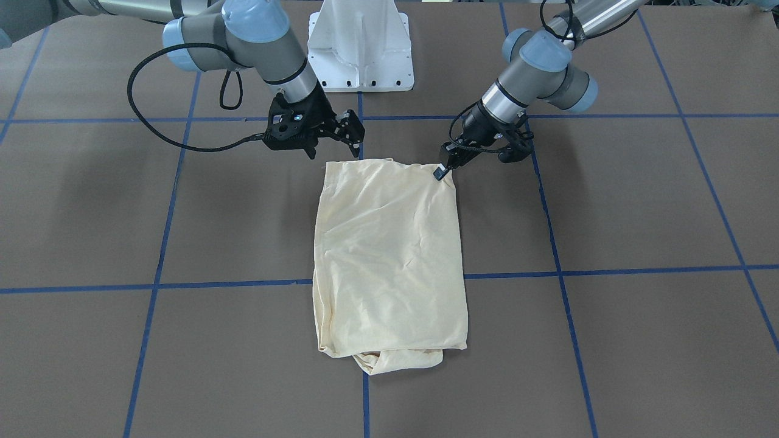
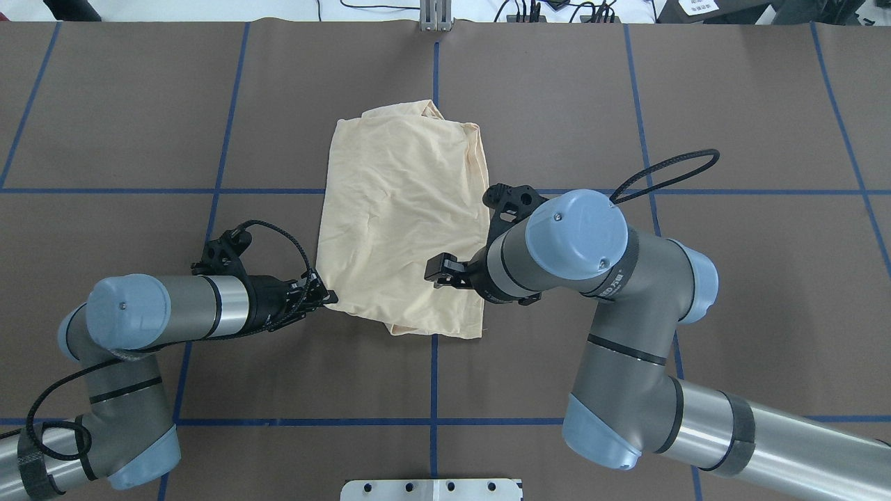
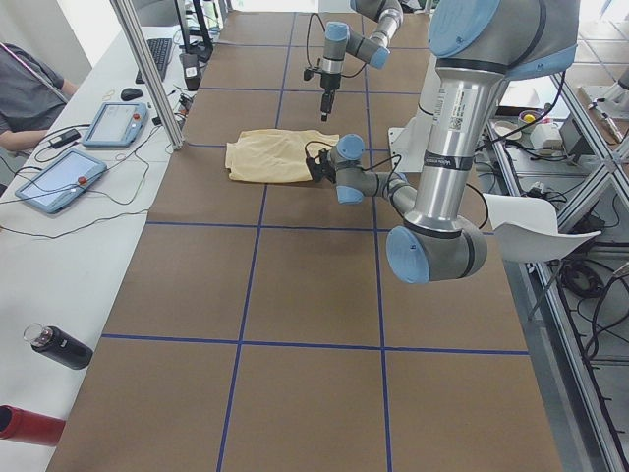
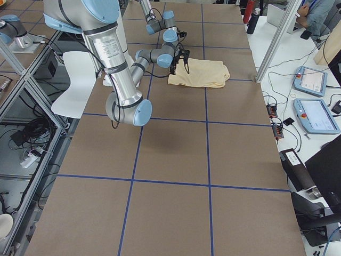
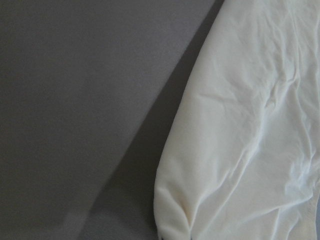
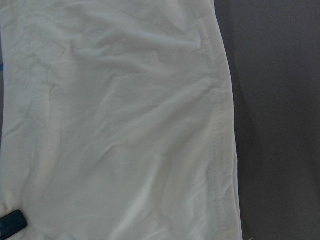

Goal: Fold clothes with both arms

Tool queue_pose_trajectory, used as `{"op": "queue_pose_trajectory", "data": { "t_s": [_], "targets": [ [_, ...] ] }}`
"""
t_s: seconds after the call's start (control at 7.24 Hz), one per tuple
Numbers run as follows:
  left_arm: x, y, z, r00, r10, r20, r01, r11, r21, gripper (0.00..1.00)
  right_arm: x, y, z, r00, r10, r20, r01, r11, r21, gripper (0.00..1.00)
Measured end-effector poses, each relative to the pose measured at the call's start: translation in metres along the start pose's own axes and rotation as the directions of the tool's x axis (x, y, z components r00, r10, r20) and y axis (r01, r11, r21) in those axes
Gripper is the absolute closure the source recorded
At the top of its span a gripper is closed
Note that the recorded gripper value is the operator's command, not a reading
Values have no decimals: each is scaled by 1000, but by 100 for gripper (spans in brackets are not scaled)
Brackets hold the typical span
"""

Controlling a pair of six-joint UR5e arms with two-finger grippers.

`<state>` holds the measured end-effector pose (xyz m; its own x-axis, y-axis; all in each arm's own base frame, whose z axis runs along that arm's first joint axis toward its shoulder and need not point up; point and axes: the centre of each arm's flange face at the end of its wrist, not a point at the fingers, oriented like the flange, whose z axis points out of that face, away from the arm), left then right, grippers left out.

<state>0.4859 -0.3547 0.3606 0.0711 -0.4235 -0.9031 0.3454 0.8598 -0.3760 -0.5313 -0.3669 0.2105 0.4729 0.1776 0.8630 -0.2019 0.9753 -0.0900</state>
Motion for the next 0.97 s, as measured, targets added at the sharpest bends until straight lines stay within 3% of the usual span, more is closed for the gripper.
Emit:
{"op": "queue_pose_trajectory", "data": {
  "t_s": [0.41,0.97],
  "targets": [
    [2,2,0,1000,1,-3,-1,1000,-3,100,-20,7,48,995,79,-60,-77,997,30,0],
    [5,5,-5,1000,3,-13,-3,1000,-7,100,-24,3,72,979,157,-130,-153,987,41,0]
  ]
}}
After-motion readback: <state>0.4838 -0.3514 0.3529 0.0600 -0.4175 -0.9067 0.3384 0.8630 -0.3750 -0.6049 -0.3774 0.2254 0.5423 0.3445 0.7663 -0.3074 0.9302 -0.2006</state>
